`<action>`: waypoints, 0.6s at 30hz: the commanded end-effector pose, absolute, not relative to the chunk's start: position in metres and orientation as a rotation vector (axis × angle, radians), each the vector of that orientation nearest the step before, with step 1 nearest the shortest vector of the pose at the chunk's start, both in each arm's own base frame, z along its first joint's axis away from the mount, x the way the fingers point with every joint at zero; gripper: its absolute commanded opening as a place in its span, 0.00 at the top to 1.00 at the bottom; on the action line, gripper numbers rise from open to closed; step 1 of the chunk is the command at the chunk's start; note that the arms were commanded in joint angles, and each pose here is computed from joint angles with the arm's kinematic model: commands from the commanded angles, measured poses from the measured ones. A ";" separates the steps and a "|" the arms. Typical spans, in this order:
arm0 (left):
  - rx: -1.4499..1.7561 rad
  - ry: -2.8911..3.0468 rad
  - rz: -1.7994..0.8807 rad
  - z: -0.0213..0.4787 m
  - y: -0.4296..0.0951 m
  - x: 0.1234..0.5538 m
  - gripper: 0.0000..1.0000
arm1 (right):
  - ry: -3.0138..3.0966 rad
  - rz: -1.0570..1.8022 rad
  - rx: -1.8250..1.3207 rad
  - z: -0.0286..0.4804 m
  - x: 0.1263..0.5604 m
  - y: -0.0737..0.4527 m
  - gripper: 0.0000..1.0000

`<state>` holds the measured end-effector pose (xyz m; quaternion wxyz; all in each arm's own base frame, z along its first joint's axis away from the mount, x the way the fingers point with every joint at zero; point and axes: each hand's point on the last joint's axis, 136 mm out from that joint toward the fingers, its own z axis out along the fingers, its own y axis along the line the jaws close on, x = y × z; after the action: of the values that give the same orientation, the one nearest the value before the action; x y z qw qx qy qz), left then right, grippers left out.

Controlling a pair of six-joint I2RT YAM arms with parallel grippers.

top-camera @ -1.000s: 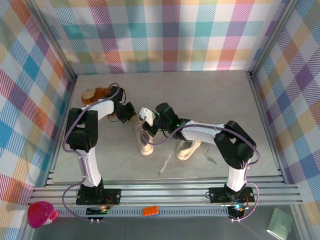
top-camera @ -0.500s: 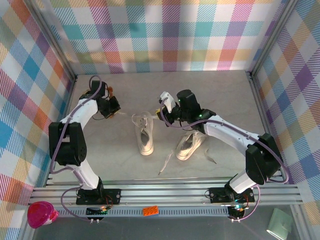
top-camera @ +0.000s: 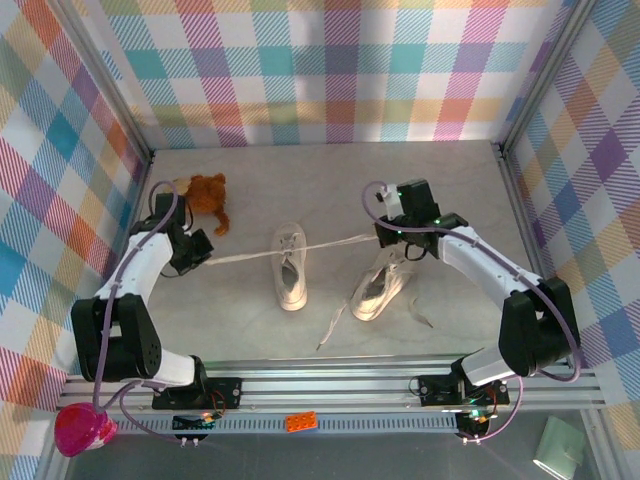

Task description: Tie the shoes

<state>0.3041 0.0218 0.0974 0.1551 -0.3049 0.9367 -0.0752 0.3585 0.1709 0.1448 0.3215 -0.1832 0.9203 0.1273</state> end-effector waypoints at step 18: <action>-1.219 2.537 -0.435 0.082 0.077 0.248 1.00 | 2.731 0.175 -0.442 0.068 0.343 0.128 1.00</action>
<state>0.2474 0.0743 0.0821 0.1405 -0.4264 0.8850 -0.1238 0.3454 0.1422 0.0750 0.2044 -0.1592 0.9624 0.0822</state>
